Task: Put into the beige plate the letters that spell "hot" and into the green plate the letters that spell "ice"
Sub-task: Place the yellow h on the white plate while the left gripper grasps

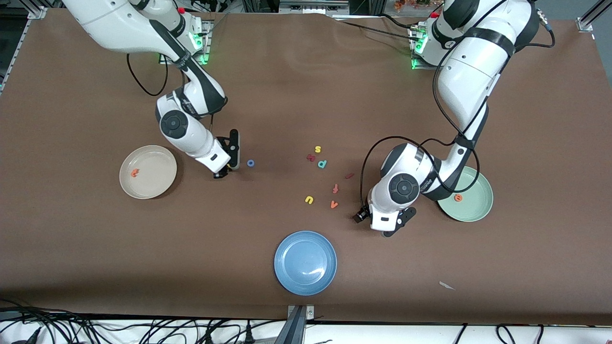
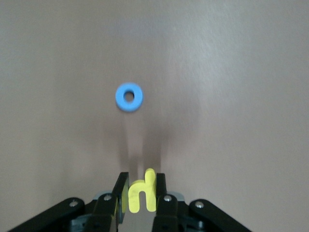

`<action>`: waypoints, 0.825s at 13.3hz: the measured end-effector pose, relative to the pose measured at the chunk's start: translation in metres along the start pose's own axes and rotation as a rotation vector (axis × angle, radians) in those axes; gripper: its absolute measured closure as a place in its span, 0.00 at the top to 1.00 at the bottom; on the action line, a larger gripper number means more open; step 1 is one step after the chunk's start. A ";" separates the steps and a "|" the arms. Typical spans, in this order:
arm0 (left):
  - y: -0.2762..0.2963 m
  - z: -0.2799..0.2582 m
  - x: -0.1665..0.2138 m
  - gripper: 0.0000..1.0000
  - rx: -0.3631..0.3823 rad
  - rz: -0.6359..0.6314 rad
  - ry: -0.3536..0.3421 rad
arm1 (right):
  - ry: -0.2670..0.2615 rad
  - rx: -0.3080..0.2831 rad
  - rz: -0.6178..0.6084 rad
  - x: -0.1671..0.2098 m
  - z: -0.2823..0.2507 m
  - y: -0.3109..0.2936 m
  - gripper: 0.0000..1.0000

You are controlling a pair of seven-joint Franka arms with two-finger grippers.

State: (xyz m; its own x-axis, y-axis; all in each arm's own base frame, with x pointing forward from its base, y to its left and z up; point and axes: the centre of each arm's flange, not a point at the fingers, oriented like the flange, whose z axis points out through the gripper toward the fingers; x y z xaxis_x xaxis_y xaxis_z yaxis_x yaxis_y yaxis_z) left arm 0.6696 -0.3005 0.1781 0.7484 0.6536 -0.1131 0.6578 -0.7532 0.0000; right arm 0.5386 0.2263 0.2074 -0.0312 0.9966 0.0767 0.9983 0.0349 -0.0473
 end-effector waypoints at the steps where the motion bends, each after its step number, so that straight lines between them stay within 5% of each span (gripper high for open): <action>1: 0.000 0.001 -0.001 0.87 0.001 -0.003 0.000 | -0.027 0.013 0.020 -0.009 -0.016 0.008 0.26; 7: 0.001 0.008 -0.004 0.67 0.010 -0.007 -0.003 | -0.159 0.065 0.274 -0.142 -0.074 0.039 0.26; 11: 0.002 0.006 -0.004 0.52 0.005 -0.007 0.000 | -0.132 0.108 0.519 -0.231 -0.059 0.038 0.26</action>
State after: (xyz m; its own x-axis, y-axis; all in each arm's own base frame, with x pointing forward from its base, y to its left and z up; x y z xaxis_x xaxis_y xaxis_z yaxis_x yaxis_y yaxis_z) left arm 0.6677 -0.3053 0.1725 0.7438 0.6588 -0.1128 0.6625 -0.7490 -0.0058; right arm 0.5868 -0.0073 0.2466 0.4515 0.8856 -0.1088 0.8736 -0.4636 -0.1482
